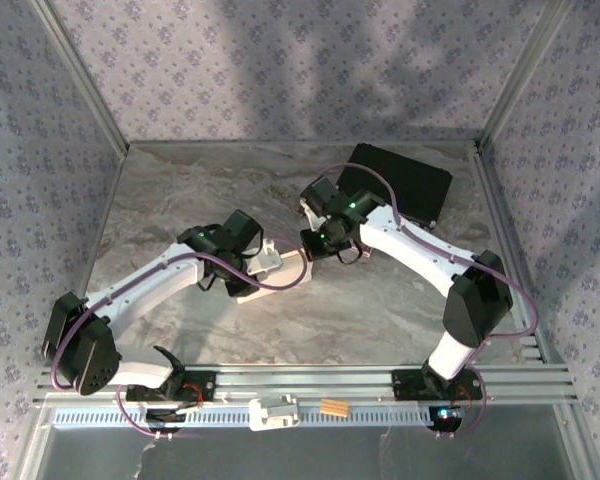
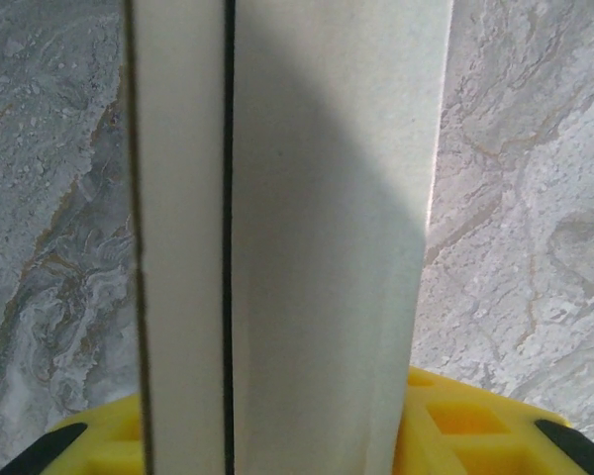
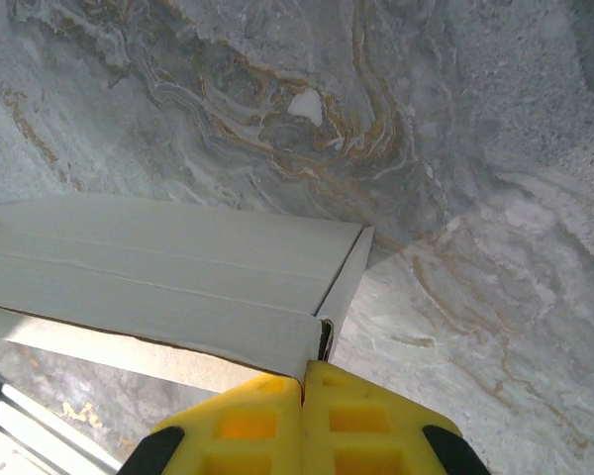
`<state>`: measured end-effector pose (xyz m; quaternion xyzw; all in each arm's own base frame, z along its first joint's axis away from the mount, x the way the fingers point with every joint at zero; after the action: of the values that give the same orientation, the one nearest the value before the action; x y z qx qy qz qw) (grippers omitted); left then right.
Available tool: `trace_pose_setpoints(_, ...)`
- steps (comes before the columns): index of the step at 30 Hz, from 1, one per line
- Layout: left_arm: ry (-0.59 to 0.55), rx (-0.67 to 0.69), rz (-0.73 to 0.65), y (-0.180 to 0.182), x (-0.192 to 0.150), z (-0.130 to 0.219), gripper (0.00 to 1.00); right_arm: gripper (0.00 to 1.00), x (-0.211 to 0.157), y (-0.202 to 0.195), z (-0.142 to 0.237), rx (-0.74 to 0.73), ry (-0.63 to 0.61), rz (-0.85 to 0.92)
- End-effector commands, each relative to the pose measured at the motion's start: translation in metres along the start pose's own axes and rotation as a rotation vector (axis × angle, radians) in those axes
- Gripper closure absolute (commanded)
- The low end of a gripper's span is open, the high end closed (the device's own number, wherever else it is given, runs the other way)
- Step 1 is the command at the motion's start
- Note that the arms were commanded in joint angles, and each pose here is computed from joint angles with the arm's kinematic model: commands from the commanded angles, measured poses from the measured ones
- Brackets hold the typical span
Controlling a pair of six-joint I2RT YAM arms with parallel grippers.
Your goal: Fold the paper box
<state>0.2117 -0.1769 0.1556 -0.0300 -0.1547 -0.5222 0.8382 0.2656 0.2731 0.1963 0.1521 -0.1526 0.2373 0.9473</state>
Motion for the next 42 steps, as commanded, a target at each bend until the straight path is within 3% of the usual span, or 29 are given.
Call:
trace_pose_setpoints(1,-0.071,-0.023,0.048,0.004,0.012,0.006,0.60,1.00,-0.008,0.004,-0.003,-0.049,-0.039,0.023)
trace_pose_setpoints(6,-0.096,-0.031,0.099,0.010,0.012,0.008,0.57,1.00,-0.021,0.003,-0.012,-0.131,-0.124,0.118)
trace_pose_setpoints(11,-0.150,-0.036,0.190,0.013,0.020,0.015,0.44,1.00,-0.030,-0.004,-0.021,-0.169,-0.201,0.139)
trace_pose_setpoints(14,-0.197,-0.047,0.253,0.012,0.024,0.022,0.41,1.00,-0.028,-0.002,-0.023,-0.191,-0.231,0.156)
trace_pose_setpoints(25,-0.393,-0.021,0.495,0.011,0.027,0.066,0.34,1.00,-0.035,0.010,-0.028,-0.216,-0.236,0.177)
trace_pose_setpoints(28,-0.438,-0.025,0.433,-0.003,0.028,0.076,0.34,1.00,-0.036,0.010,-0.030,-0.217,-0.230,0.177)
trace_pose_setpoints(37,-0.361,0.091,0.285,-0.002,0.022,0.046,0.39,1.00,-0.037,0.011,-0.033,-0.210,-0.219,0.170)
trace_pose_setpoints(42,-0.322,0.169,0.187,-0.003,0.023,0.029,0.35,1.00,-0.036,0.012,-0.033,-0.200,-0.217,0.166)
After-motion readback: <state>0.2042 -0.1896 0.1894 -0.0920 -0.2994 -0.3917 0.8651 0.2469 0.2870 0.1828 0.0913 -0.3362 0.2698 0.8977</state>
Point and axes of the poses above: each hand's point on the last joint's axis, 136 mm out from that joint toward the fingers, its own z axis back along the fingers, its own y axis along the line the jaws close on, x = y × z, the point moved 4 cm from there along z, back along the fingers, and after that the axes turned 4 degrees about z, right-handed, at the moved point
